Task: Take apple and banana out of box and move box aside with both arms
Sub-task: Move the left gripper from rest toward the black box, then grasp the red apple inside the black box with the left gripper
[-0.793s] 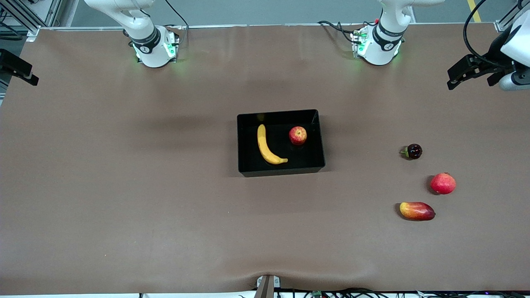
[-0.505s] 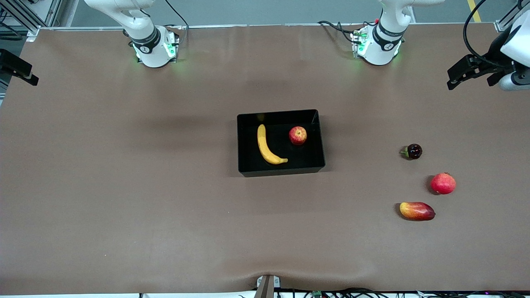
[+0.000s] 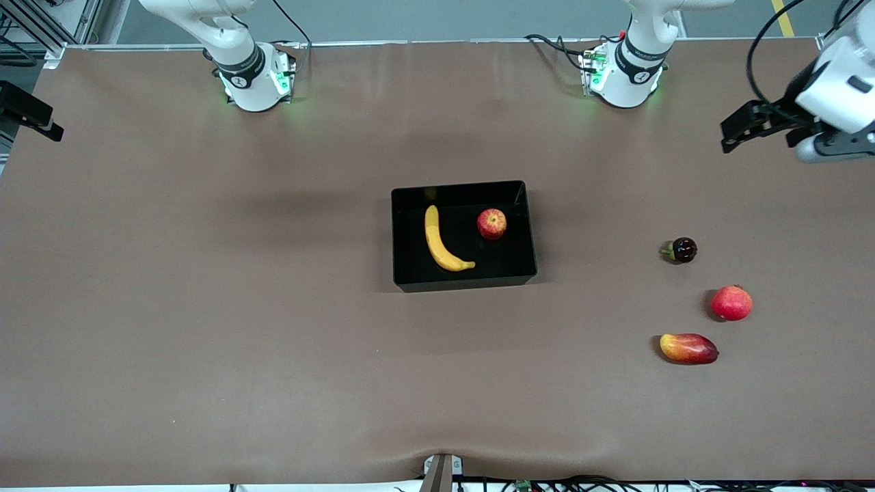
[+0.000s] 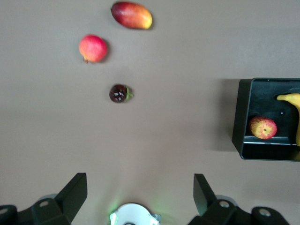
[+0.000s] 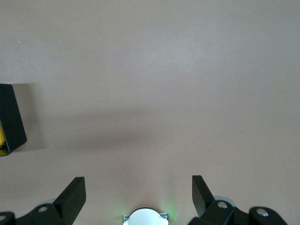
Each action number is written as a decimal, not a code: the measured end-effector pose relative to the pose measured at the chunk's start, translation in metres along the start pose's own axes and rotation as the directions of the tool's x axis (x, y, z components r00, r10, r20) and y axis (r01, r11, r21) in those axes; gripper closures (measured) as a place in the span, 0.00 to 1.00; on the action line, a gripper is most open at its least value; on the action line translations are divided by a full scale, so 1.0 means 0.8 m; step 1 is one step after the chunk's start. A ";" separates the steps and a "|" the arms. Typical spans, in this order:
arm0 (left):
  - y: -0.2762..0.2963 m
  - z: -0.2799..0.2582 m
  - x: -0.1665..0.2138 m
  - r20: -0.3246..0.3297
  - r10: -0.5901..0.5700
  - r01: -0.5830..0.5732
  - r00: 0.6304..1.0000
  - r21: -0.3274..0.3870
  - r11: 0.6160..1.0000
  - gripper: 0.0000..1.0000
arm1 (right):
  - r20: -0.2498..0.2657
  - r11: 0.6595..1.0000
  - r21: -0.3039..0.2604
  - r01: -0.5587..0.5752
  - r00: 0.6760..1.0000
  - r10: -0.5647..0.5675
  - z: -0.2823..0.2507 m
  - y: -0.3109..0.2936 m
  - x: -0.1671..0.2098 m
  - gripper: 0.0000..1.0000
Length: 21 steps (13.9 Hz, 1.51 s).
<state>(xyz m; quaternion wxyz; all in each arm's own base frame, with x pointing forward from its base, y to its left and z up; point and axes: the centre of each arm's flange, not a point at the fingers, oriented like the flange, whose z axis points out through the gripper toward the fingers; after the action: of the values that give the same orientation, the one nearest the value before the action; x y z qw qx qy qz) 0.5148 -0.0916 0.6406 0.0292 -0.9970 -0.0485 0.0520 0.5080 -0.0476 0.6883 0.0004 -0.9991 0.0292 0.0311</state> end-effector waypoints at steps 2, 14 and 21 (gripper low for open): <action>0.050 0.024 -0.002 0.040 -0.054 0.054 0.998 0.004 0.999 0.00 | 0.000 1.000 0.000 0.000 1.000 0.000 0.000 0.000 0.000 0.00; 0.293 0.227 0.004 0.053 -0.244 0.247 0.968 -0.073 0.966 0.00 | 0.000 1.000 0.000 -0.001 1.000 0.001 0.000 0.001 0.000 0.00; 0.394 0.347 -0.026 0.028 -0.350 0.351 0.936 -0.042 0.935 0.00 | 0.000 1.000 0.000 -0.001 1.000 0.001 0.000 0.001 0.000 0.00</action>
<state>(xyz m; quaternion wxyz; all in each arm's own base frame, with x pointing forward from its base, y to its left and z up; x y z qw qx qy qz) 0.4940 -0.3918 0.3475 0.0143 -0.9723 -0.2269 0.0549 0.5080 -0.0483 0.6883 0.0005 -0.9991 0.0300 0.0311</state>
